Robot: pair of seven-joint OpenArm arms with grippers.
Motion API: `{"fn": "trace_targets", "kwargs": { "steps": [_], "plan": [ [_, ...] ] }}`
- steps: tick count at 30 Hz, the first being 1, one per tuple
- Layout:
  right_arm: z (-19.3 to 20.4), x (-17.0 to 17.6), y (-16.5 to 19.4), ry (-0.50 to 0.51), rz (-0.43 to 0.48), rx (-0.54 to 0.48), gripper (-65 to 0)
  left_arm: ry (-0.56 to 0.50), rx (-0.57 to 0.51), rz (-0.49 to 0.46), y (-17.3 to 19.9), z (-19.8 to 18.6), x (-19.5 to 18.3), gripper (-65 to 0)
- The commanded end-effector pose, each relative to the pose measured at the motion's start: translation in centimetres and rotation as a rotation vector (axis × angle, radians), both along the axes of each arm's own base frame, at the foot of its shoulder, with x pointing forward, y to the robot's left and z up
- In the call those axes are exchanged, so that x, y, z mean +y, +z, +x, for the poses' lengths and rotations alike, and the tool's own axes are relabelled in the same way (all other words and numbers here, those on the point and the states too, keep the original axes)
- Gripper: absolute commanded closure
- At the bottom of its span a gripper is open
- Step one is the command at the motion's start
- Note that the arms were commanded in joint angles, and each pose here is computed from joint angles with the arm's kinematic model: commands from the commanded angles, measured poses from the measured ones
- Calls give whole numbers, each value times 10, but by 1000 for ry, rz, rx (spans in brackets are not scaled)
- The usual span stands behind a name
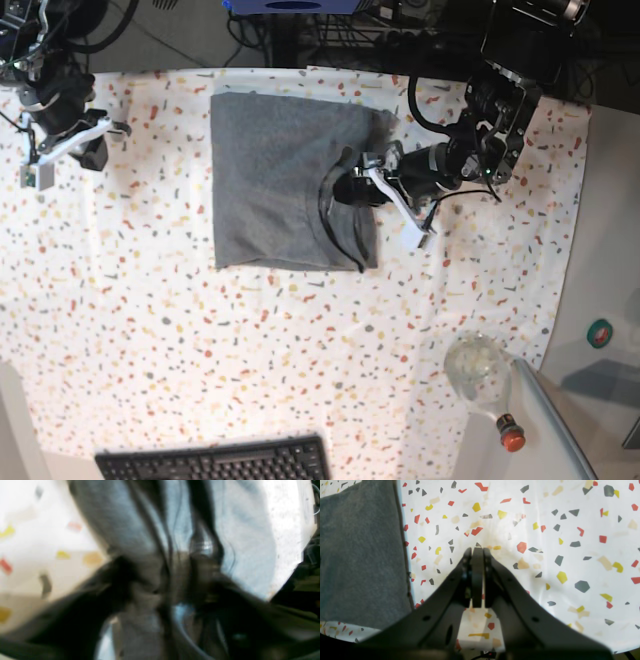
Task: Layout the t-shirt on the table in an organized manner, then fold the t-shirt properly
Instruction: 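Smooth the folded shirt with the left gripper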
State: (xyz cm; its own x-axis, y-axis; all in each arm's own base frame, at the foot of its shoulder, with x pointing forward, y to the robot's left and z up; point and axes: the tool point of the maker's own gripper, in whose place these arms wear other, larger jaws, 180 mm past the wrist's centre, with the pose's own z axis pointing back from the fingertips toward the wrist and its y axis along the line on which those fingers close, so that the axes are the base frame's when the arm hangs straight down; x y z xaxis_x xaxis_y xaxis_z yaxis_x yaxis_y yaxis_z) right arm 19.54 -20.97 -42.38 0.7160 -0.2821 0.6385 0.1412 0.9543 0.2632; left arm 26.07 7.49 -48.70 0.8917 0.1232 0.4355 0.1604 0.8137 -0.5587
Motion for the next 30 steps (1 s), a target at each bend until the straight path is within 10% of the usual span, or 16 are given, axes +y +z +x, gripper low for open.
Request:
{"fn": "trace_targets", "kwargs": {
  "steps": [1,3,9,21,30],
  "plan": [
    [5,-4,8,-5,-7,-37,0,-21,23,27,-4,-5,4,-145],
    [5,-3,8,-4,-6,-37,0,-22,14,31,-2,-1,5,0],
    [5,-2,8,0,-4,-37,0,-92,-37,138,2,17,13,0],
    [13,-1,11,1,-3,-55,0,-824,-339,834,11,66,-22,0],
    [19,-1,14,-1,-2,-69,0,-1037,-673,868,37,72,-128,0]
  ]
}}
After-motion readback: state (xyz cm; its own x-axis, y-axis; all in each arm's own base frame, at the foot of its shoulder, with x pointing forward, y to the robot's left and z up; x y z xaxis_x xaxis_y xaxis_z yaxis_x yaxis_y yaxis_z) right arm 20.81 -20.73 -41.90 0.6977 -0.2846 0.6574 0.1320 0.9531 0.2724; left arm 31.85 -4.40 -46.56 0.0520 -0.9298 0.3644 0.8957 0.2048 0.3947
